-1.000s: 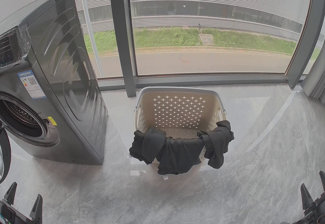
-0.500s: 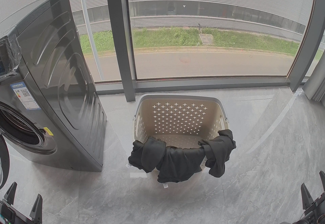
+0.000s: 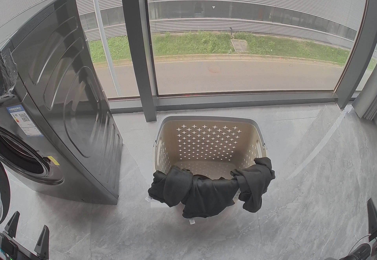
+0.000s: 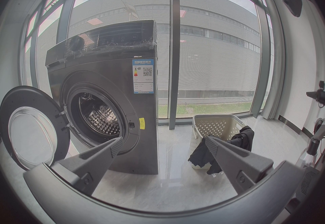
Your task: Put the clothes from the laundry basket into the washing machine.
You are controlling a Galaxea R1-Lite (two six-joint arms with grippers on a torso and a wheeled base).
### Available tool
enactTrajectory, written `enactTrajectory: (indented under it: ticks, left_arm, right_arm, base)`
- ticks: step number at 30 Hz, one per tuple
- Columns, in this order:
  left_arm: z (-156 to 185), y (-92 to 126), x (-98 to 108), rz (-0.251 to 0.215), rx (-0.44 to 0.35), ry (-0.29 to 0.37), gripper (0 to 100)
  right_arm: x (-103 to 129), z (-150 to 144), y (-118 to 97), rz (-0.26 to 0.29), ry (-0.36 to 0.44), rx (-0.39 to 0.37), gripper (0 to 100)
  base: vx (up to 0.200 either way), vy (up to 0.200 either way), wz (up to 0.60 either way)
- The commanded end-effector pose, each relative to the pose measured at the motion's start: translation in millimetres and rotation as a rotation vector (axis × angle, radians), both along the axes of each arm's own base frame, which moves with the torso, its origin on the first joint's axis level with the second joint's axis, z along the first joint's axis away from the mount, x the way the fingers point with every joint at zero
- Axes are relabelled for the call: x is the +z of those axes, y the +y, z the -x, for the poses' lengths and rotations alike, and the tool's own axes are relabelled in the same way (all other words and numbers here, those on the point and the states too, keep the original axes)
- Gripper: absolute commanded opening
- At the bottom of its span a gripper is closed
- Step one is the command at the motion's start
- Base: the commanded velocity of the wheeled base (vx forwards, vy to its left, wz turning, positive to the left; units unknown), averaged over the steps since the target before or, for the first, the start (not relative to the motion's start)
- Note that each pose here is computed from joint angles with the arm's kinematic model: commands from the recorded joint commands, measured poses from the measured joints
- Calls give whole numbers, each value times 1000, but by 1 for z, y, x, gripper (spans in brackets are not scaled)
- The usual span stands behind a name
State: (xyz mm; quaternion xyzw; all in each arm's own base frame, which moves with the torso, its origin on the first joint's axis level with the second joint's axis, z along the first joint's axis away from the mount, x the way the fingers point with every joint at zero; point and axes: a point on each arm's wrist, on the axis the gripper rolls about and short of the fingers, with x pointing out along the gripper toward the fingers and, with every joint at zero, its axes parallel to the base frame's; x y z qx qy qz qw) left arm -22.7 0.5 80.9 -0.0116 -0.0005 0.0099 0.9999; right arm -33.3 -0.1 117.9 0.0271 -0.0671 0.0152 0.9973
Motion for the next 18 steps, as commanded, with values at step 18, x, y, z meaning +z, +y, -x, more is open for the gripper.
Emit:
enactTrajectory:
  ticks: [18]
  left_arm:
    - [0, 0, -5, 1, -1, -2, 100]
  right_arm:
    - [8, -120, 18, -14, 681, 289, 100]
  base:
    - [11, 0, 0]
